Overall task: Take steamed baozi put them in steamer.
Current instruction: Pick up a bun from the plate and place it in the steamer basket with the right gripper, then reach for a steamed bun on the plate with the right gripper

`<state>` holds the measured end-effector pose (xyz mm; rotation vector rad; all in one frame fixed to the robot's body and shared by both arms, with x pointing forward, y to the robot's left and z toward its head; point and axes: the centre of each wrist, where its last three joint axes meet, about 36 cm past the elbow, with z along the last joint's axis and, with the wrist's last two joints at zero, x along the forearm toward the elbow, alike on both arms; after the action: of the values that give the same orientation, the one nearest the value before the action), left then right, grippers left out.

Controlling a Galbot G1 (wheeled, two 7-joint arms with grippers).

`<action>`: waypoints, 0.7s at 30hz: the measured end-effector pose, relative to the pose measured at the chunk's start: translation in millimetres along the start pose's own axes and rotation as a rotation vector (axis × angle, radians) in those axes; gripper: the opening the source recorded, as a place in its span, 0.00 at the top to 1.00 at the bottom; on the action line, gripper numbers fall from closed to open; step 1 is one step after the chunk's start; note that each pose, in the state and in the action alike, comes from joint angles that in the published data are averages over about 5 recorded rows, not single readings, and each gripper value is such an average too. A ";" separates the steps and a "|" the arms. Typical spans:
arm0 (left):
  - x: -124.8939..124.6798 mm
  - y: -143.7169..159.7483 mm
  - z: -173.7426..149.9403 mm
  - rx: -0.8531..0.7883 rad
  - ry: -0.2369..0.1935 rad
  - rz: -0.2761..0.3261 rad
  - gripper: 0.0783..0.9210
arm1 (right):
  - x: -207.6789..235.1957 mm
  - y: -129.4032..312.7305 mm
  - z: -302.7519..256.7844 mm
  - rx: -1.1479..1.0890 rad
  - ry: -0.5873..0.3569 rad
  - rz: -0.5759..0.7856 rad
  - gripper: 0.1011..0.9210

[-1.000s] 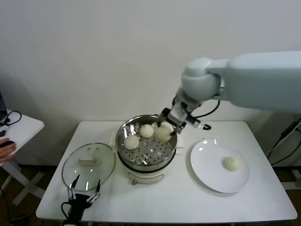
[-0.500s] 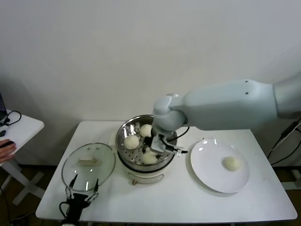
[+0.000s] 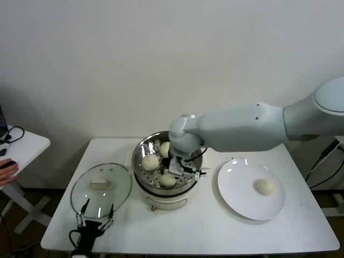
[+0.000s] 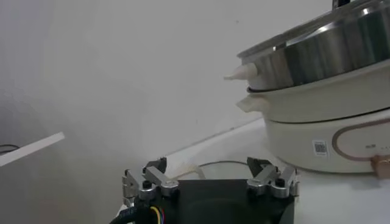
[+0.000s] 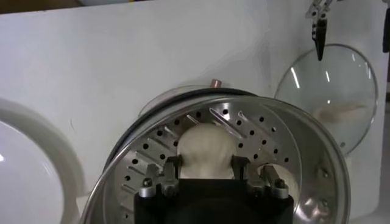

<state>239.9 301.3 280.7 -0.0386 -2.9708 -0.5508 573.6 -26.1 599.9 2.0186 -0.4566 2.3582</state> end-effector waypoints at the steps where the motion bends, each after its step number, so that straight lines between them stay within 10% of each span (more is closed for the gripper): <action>1: 0.0 0.0 0.0 0.000 0.000 0.000 0.12 | -0.4 -1.1 0.7 0.001 0.000 0.001 0.42; 12: 0.5 -0.8 -1.4 0.000 -0.002 0.002 0.12 | 18.8 -1.8 26.9 -0.052 -0.022 -0.012 0.14; 21: -0.5 -2.7 -2.3 0.001 -0.006 0.006 0.12 | 79.9 48.5 92.9 -0.372 -0.017 -0.079 0.12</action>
<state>240.4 298.0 281.8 -0.0495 -2.9754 -0.5486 640.5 -107.8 678.8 1.8491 -0.7379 2.0286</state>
